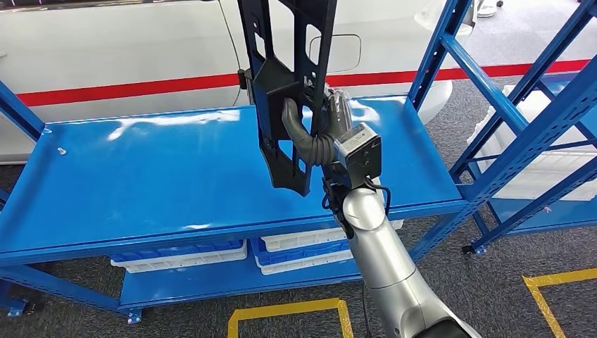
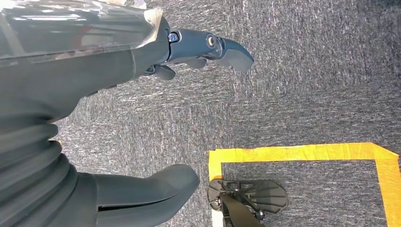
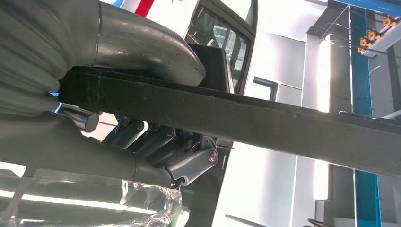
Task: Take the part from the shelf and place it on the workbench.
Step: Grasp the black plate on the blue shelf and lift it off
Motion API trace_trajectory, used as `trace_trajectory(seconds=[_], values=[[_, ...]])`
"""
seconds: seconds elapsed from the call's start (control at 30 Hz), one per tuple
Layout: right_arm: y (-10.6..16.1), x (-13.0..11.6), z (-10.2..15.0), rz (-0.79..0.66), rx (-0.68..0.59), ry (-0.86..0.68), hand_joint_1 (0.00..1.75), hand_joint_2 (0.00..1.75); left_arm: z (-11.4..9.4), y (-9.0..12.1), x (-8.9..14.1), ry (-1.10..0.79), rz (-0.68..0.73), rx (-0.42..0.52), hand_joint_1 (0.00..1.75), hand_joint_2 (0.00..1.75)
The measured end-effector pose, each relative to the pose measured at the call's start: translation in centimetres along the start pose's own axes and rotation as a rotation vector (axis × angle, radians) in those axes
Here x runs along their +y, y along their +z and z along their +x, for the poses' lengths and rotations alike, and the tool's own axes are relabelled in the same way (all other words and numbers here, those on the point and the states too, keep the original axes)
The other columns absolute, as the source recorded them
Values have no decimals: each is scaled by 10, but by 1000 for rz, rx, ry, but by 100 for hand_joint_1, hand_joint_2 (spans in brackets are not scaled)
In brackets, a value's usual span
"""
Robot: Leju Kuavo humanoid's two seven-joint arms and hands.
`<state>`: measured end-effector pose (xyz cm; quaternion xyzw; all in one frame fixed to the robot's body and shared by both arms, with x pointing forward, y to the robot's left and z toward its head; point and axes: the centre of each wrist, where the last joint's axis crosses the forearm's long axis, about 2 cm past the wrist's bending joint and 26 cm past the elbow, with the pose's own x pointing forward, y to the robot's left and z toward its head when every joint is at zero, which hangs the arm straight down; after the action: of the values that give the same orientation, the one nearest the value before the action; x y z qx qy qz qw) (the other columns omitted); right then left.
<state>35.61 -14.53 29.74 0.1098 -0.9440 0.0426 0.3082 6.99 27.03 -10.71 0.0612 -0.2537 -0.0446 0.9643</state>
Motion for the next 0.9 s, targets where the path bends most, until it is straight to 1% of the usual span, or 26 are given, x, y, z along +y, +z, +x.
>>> trace_trajectory(seconds=[0.17,0.3,0.53,0.73,0.9], values=[[1,1,2,9,-8,1,175,175,0,0,0,3,-1,-5,0,175],[8,6,3,33,-15,-1,175,175,0,0,0,9,2,-15,0,175],[32,22,4,104,-32,-12,175,175,-1,0,1,64,5,-35,0,175],[62,26,4,148,-1,-7,175,175,-5,2,0,92,9,-40,0,175],[68,27,4,169,3,-5,175,175,-6,2,-1,99,11,-37,0,175]])
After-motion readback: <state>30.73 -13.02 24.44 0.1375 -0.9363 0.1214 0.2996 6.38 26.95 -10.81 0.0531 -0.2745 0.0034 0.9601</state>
